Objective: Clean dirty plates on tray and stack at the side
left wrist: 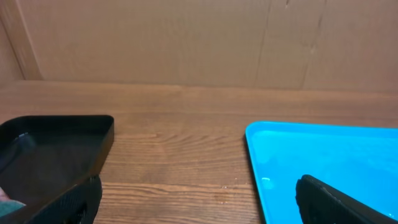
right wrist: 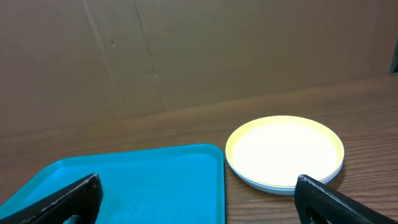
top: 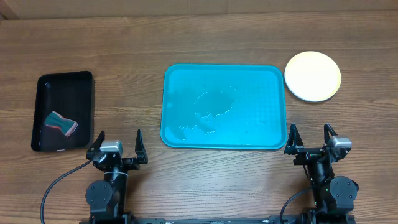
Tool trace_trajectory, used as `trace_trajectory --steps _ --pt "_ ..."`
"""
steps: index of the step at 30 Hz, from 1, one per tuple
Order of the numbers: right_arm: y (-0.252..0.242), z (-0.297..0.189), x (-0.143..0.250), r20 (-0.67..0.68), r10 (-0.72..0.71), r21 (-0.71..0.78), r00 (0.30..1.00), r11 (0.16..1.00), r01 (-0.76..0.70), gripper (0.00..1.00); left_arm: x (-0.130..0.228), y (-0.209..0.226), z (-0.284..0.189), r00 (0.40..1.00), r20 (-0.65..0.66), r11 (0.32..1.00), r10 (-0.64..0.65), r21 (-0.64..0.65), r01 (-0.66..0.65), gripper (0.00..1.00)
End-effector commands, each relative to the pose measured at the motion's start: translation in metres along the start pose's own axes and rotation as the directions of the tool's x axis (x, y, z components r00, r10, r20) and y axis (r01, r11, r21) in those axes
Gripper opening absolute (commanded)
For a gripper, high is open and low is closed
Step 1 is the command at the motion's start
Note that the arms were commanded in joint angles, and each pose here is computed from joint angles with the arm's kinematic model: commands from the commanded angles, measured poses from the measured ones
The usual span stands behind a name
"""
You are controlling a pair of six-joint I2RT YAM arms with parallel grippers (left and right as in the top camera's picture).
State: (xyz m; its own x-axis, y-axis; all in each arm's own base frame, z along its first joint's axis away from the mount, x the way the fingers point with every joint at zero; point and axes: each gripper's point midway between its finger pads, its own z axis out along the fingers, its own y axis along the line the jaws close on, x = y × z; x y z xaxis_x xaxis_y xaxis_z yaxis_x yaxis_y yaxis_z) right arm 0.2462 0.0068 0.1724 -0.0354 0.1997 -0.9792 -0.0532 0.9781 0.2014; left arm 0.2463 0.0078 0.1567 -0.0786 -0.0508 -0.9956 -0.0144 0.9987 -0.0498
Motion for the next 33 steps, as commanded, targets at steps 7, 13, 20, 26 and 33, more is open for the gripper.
trace_trajectory --steps 7,13,20,26,33 --pt "-0.003 0.0 0.001 0.008 0.003 0.013 1.0 1.0 -0.003 1.0 0.0 0.002 0.0 1.0 0.005 1.0 0.015 -0.014 -0.015 1.0" --pt "-0.003 0.0 0.001 0.008 0.003 0.013 1.0 1.0 -0.003 1.0 0.001 -0.002 0.0 0.999 0.004 0.999 0.036 0.002 -0.036 1.0" --pt "-0.003 0.0 0.001 0.008 0.003 0.013 1.0 1.0 -0.003 1.0 0.001 -0.008 0.0 0.995 0.004 0.994 0.104 0.023 -0.104 1.0" --pt "-0.003 0.0 0.001 0.008 0.003 0.013 1.0 1.0 -0.003 1.0 0.001 -0.008 0.0 0.996 0.004 0.995 0.093 0.023 -0.093 1.0" --pt "-0.003 0.0 0.001 0.008 0.003 0.013 1.0 1.0 -0.003 1.0 0.001 -0.009 0.0 0.999 0.004 0.999 0.044 0.032 -0.045 1.0"
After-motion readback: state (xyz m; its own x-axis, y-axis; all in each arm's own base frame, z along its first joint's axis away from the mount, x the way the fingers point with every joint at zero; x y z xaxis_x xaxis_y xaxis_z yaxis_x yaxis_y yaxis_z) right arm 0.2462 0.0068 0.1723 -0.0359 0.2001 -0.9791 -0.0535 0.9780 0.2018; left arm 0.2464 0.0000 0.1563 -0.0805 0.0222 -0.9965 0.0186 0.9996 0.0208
